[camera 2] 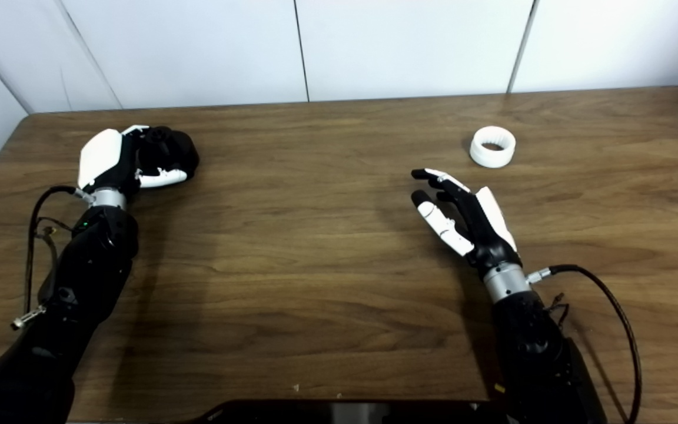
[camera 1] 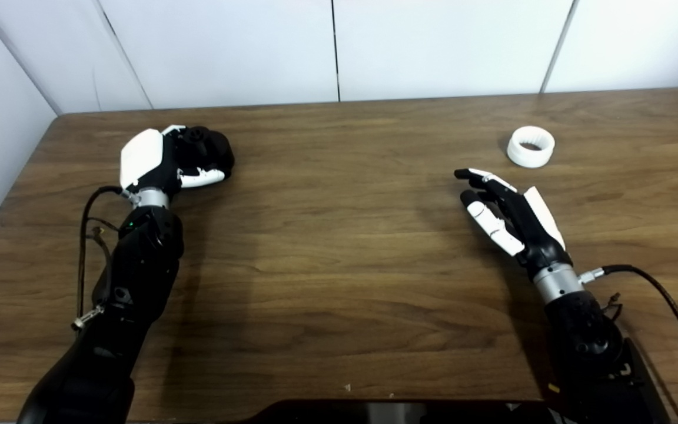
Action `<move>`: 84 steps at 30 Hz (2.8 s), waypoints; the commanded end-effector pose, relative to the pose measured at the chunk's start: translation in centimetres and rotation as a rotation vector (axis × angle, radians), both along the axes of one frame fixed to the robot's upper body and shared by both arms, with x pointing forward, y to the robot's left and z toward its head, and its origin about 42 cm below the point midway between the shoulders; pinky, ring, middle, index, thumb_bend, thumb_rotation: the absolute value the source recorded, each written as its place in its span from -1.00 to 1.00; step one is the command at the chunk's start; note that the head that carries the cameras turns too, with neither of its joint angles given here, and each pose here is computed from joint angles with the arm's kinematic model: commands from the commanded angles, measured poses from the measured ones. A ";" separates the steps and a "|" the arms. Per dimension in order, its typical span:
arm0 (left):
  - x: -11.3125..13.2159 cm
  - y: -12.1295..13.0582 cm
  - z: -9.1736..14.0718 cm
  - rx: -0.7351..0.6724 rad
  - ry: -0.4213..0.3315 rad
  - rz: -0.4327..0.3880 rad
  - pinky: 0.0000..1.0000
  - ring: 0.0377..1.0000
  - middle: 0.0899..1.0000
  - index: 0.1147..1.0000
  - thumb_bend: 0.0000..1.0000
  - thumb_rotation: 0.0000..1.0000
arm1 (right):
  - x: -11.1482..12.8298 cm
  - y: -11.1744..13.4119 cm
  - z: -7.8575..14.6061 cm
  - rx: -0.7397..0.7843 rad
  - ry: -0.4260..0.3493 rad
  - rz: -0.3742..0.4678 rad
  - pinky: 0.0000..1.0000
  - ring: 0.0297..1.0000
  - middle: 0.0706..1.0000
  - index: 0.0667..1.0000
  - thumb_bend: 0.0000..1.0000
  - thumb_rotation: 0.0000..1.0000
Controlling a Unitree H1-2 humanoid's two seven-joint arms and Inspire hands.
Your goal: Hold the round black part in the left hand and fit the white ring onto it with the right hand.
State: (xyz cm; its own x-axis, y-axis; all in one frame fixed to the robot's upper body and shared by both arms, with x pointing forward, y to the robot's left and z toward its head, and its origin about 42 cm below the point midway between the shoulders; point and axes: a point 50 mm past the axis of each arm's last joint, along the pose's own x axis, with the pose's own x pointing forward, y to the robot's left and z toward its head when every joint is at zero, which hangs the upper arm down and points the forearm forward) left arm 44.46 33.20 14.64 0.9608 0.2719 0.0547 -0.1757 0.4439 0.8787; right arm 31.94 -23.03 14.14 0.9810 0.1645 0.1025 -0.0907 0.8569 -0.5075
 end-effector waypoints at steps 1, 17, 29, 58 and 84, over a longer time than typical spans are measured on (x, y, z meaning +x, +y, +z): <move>1.4 0.3 2.9 0.024 -0.089 0.008 0.94 0.53 0.39 0.35 0.76 -0.47 | 0.5 -0.1 1.6 0.006 -0.065 0.009 0.69 0.75 0.74 0.59 0.09 0.80; 1.2 0.2 2.4 0.010 -0.092 0.025 0.90 0.50 0.27 0.25 0.75 -0.44 | 0.5 -0.4 1.8 0.008 -0.075 0.008 0.68 0.75 0.75 0.60 0.08 0.80; 0.5 -0.6 1.5 -0.024 -0.075 -0.018 0.97 0.52 0.27 0.27 0.89 -0.54 | 0.6 -0.6 2.1 0.011 -0.080 -0.002 0.68 0.75 0.75 0.60 0.07 0.79; -2.5 -4.7 0.4 -0.066 -0.035 -0.201 0.97 0.60 0.40 0.42 0.94 -0.50 | 0.7 -0.6 2.4 0.000 -0.091 0.004 0.68 0.74 0.74 0.60 0.04 0.77; -7.0 -11.3 -1.0 -0.178 -0.058 -0.438 0.96 0.55 0.39 0.43 0.99 -0.45 | 1.4 -1.1 3.4 0.008 -0.138 -0.012 0.56 0.72 0.74 0.59 0.09 0.82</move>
